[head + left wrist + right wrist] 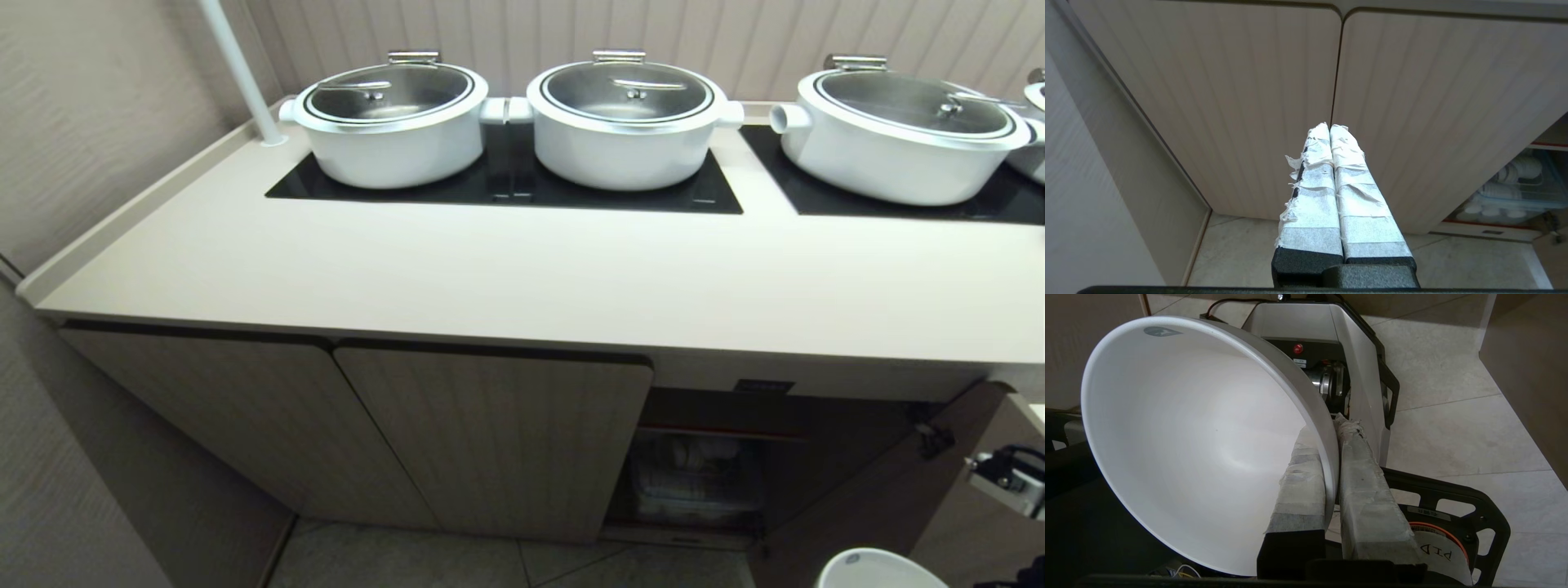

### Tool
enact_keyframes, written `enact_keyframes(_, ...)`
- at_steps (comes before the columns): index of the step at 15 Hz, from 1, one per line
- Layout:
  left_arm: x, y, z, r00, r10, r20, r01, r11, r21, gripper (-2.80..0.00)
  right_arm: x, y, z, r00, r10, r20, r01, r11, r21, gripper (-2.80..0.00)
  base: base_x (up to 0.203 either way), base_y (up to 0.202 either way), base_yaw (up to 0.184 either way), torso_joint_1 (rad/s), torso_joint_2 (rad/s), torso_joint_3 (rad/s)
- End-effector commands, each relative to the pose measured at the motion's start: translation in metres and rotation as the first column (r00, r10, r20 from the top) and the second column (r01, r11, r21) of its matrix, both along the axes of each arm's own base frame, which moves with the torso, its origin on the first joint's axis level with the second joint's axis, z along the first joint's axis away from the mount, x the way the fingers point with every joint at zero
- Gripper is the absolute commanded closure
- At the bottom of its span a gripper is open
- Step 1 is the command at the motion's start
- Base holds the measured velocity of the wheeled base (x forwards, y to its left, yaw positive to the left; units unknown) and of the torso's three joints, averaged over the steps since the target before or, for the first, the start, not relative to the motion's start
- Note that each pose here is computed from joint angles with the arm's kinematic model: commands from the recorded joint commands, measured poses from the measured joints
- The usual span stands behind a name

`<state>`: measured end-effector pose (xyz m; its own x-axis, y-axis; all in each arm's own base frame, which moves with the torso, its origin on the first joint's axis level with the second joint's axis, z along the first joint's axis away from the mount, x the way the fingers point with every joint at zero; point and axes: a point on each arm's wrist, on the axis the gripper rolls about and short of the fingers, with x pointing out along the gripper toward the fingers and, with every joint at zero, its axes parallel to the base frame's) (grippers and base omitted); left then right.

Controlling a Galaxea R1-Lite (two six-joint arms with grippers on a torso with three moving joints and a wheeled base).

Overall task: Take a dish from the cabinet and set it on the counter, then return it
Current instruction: Put it back into the cabinet

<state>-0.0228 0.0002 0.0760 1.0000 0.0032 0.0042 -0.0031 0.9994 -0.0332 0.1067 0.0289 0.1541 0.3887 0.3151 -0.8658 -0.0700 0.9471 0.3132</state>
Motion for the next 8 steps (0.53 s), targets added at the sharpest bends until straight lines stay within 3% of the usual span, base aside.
enact_keyframes(1,0.0,0.0,0.0,1.0,0.001,0.0,-0.001,1.0,-0.001,0.0,-0.0014,-0.0002,-0.0004,1.0,0.0,-0.004,0.0,1.0,0.002,0.0,0.0,0.0,0.0,-0.16,0.36,0.191)
enact_keyframes(8,-0.0001,0.0,0.0002,1.0,0.0,0.001,0.0,1.0,-0.001,0.0,-0.0012,-0.0002,-0.0001,1.0,-0.002,-0.002,0.002,1.0,0.0,0.0,0.0,0.0,0.0,-0.198,0.45,0.244)
